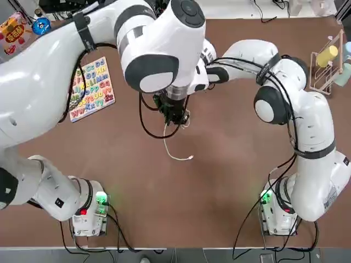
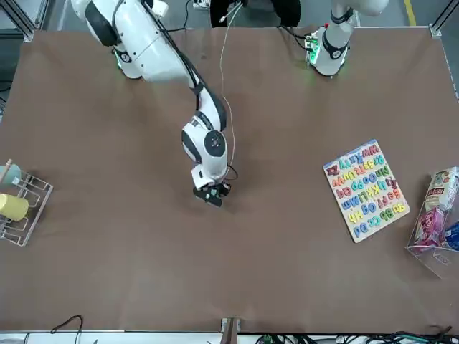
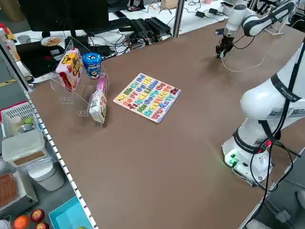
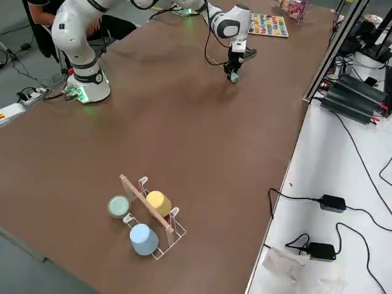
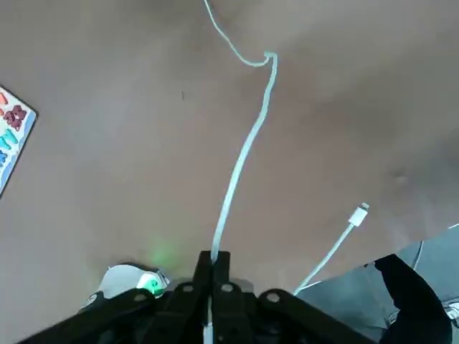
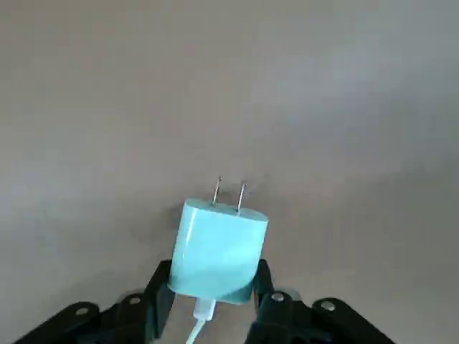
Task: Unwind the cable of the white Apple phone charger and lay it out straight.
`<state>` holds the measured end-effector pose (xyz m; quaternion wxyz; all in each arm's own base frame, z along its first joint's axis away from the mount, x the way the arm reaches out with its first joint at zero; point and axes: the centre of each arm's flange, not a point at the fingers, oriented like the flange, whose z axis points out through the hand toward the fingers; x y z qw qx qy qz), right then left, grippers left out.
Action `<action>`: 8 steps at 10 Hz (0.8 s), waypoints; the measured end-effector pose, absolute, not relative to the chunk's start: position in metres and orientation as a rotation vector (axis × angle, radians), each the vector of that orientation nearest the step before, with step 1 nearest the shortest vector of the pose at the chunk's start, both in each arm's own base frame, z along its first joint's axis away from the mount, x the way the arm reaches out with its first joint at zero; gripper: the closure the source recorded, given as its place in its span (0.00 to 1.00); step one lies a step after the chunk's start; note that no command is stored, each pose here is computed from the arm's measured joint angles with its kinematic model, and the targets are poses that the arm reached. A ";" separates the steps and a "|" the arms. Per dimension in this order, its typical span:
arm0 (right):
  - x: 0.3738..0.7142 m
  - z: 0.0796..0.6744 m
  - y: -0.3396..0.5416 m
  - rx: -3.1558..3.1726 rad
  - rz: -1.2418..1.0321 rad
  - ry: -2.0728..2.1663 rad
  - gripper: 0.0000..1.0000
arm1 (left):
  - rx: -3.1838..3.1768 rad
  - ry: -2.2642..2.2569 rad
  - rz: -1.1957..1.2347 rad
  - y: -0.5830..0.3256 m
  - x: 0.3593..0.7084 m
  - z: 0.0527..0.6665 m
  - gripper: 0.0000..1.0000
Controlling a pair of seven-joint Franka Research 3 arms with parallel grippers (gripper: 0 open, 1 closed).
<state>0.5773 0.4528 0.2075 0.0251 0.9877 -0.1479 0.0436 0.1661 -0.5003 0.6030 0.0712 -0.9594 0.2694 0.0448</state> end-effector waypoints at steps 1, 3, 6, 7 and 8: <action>0.594 0.220 0.442 3.078 0.161 -0.379 0.51 | -2.889 0.801 0.135 -0.498 0.172 0.604 0.97; 0.617 0.240 0.429 3.108 0.212 -0.224 0.51 | -2.901 0.798 0.134 -0.493 0.186 0.608 0.97; 0.641 0.261 0.420 3.145 0.357 -0.077 0.51 | -2.911 0.798 0.137 -0.486 0.206 0.611 0.97; 0.646 0.259 0.416 3.143 0.396 -0.046 0.51 | -2.915 0.789 0.142 -0.482 0.214 0.611 0.97; 0.651 0.253 0.410 3.134 0.419 -0.015 0.51 | -2.920 0.774 0.144 -0.480 0.220 0.611 0.97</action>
